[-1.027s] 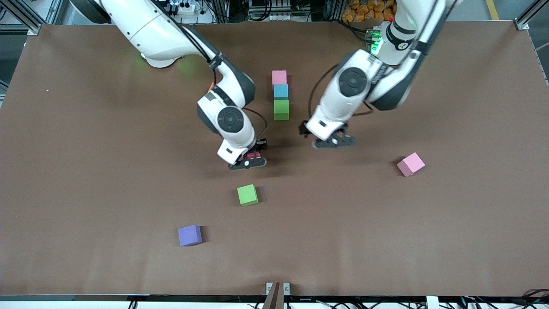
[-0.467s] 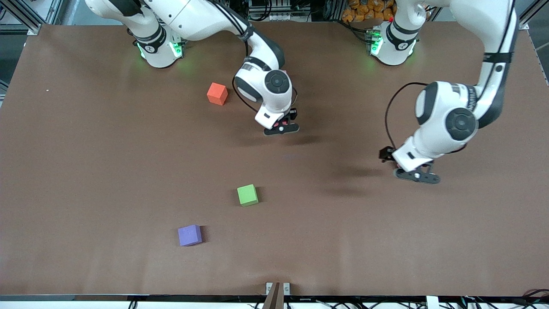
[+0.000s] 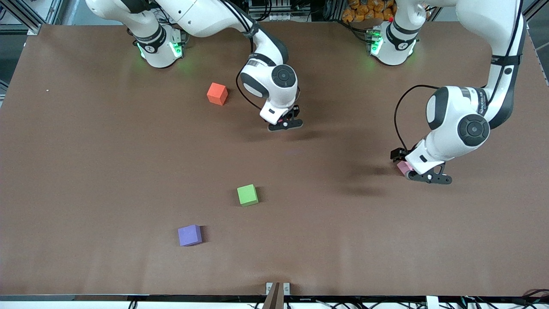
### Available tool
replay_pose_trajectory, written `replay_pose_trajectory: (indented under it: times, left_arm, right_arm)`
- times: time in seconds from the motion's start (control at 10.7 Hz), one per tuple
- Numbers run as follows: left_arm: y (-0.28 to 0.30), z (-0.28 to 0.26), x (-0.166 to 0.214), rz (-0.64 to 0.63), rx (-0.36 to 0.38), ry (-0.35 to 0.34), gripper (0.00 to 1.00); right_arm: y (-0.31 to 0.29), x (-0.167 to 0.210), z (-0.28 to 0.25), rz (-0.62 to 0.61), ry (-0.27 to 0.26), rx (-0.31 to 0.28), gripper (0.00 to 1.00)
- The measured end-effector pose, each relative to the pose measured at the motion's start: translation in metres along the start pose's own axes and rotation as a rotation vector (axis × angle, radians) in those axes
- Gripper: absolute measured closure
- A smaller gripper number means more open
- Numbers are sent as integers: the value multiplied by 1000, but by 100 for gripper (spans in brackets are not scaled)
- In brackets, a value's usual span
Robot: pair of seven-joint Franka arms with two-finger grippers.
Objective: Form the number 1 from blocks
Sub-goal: 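Place the red cube below green while the left gripper grasps the pink cube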
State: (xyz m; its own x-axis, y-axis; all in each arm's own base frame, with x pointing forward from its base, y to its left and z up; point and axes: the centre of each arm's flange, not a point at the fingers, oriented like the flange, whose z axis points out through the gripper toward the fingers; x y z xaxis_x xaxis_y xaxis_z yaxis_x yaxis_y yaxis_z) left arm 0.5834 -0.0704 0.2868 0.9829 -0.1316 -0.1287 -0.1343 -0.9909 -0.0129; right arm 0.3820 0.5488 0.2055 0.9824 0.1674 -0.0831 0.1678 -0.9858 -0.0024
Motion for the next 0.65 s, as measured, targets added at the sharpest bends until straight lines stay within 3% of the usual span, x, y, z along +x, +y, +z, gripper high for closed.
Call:
replay_pose_trajectory:
  times: [0.28, 0.65]
  left_arm:
    - [-42, 23, -2, -73, 18, -40, 0]
    - [-36, 43, -1, -206, 20, -71, 0]
  right_arm:
    - [-1, 1, 3, 0, 10, 12, 36]
    - [-6, -3, 8, 8, 9, 13, 36]
